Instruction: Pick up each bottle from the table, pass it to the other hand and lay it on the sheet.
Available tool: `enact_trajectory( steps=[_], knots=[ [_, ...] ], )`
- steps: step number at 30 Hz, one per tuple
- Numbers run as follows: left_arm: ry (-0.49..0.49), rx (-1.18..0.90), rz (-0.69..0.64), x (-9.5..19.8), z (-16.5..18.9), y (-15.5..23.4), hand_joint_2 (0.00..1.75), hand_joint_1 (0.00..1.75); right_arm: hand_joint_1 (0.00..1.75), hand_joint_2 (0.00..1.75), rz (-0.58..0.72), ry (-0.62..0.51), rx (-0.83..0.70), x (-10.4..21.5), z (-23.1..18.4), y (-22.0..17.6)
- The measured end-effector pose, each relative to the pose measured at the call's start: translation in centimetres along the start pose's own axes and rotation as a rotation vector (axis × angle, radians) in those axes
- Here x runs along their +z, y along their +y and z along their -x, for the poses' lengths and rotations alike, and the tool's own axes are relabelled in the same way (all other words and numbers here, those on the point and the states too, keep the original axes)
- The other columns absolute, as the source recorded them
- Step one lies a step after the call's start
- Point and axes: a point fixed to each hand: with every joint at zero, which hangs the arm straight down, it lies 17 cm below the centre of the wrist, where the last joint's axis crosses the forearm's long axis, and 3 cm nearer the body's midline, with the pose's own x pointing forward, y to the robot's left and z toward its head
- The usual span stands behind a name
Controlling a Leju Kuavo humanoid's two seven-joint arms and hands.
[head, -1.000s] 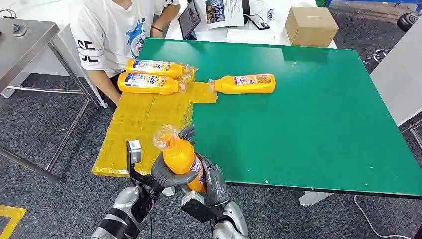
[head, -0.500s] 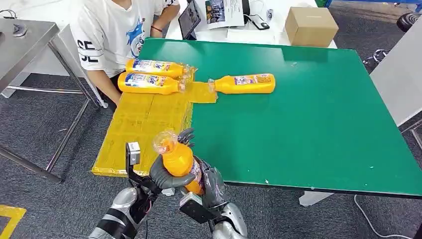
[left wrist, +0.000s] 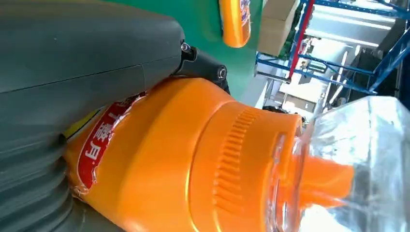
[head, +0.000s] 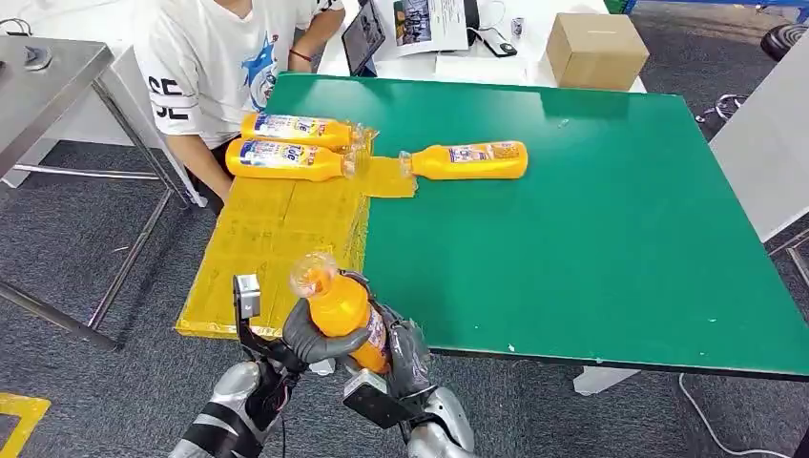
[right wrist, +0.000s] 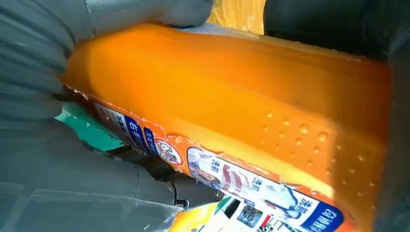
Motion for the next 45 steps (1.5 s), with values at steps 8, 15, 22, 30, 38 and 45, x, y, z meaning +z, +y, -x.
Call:
enact_trajectory(
  steps=[8,15,22,30,38,45],
  knots=[
    [-0.013,-0.004,-0.003,-0.3,-0.5,-0.1,1.75,1.75,0.00,0.00,0.012,0.004,-0.001,-0.3,0.0,-0.3],
    [-0.041,-0.023,-0.013,-0.6,-1.4,-0.4,1.75,1.75,0.00,0.00,-0.003,0.012,-0.151,-1.5,-0.8,-0.6],
    [-0.154,-0.255,-0.158,-2.0,-4.9,2.1,1.75,1.75,0.00,0.00,0.068,-0.049,-0.274,-3.7,-3.8,-4.0],
    [-0.330,-0.596,-0.331,-3.6,-11.7,4.7,1.75,1.75,0.00,0.00,0.258,-0.152,-0.311,-4.4,-7.2,-10.1],
    [-0.444,-1.166,-0.469,-5.1,-17.1,5.6,1.75,1.75,0.00,0.00,0.563,-0.269,-0.254,-4.0,-11.5,-19.3],
    [-0.420,-1.261,-0.491,-5.4,-17.0,7.0,1.75,1.75,0.00,0.00,0.627,-0.326,-0.254,-3.5,-13.5,-21.7]
  ],
)
